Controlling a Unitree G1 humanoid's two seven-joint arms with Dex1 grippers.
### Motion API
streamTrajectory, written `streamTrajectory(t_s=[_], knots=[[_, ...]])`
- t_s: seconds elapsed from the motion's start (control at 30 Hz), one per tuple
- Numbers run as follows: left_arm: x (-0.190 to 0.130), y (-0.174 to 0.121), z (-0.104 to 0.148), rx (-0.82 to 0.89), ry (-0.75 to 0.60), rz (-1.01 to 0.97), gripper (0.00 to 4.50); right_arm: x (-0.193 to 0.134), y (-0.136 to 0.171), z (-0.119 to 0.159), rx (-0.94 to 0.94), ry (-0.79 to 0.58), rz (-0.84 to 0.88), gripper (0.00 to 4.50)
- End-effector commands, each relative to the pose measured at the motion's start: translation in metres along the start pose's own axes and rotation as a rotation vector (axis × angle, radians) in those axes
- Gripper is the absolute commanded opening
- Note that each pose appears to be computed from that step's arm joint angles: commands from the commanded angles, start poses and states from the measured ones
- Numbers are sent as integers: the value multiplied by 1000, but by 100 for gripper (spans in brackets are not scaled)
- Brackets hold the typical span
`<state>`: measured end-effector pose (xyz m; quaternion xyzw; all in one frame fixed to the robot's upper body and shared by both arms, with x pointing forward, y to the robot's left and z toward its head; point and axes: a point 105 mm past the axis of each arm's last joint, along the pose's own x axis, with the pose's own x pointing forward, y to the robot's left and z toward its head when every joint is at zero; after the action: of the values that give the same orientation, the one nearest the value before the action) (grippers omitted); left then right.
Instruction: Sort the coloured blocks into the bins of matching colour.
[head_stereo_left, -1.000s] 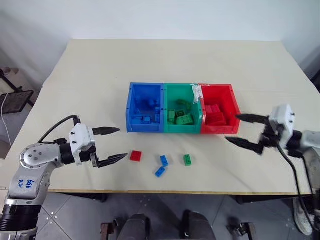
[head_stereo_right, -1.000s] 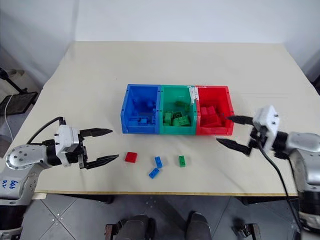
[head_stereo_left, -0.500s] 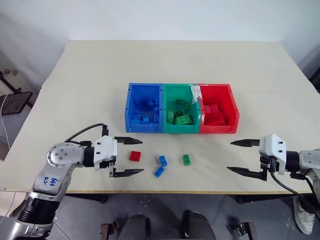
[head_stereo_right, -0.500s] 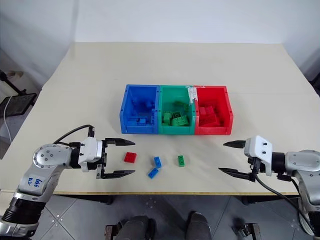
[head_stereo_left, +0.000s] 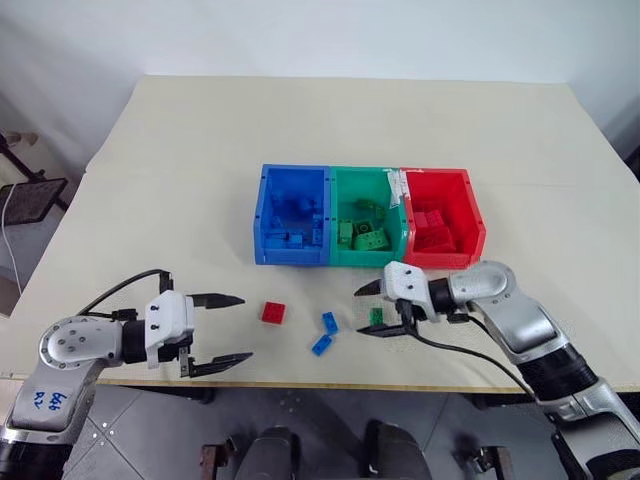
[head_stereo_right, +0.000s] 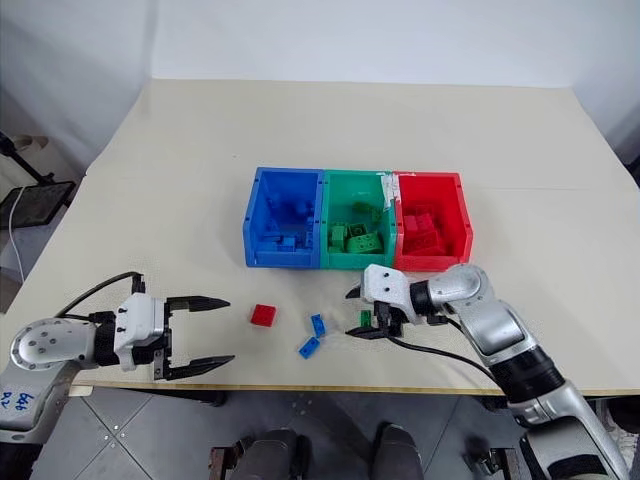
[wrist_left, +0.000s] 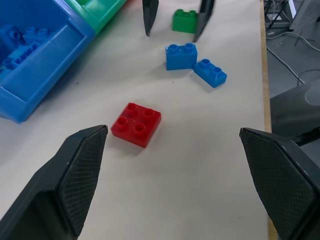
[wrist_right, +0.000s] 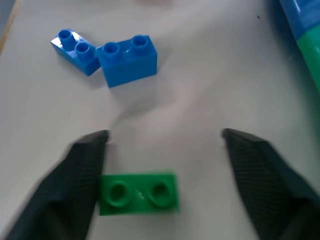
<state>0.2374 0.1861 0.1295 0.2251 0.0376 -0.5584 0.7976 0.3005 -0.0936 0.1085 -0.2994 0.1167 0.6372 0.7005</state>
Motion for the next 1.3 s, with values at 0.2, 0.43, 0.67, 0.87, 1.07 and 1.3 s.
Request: streamTrajectory(t_s=[0.2,0.43,0.67,0.87,1.07,1.3], knots=[[0,4,16,36,-65,44,450,-20,0,14,-11,-100,-19,149],[-4,24,30,-16,-163,195,450,-52,-59,75,36,-359,-302,149],[-10,28,29,-30,-157,239,450,-57,-124,100,66,-415,-521,149],[-9,25,28,-33,-151,233,450,-46,-128,95,72,-417,-497,380],[-6,23,30,-29,-156,220,450,-73,-93,87,-13,-471,-413,448],[-18,30,18,-52,-107,225,450,-113,-11,29,5,-321,-300,448]])
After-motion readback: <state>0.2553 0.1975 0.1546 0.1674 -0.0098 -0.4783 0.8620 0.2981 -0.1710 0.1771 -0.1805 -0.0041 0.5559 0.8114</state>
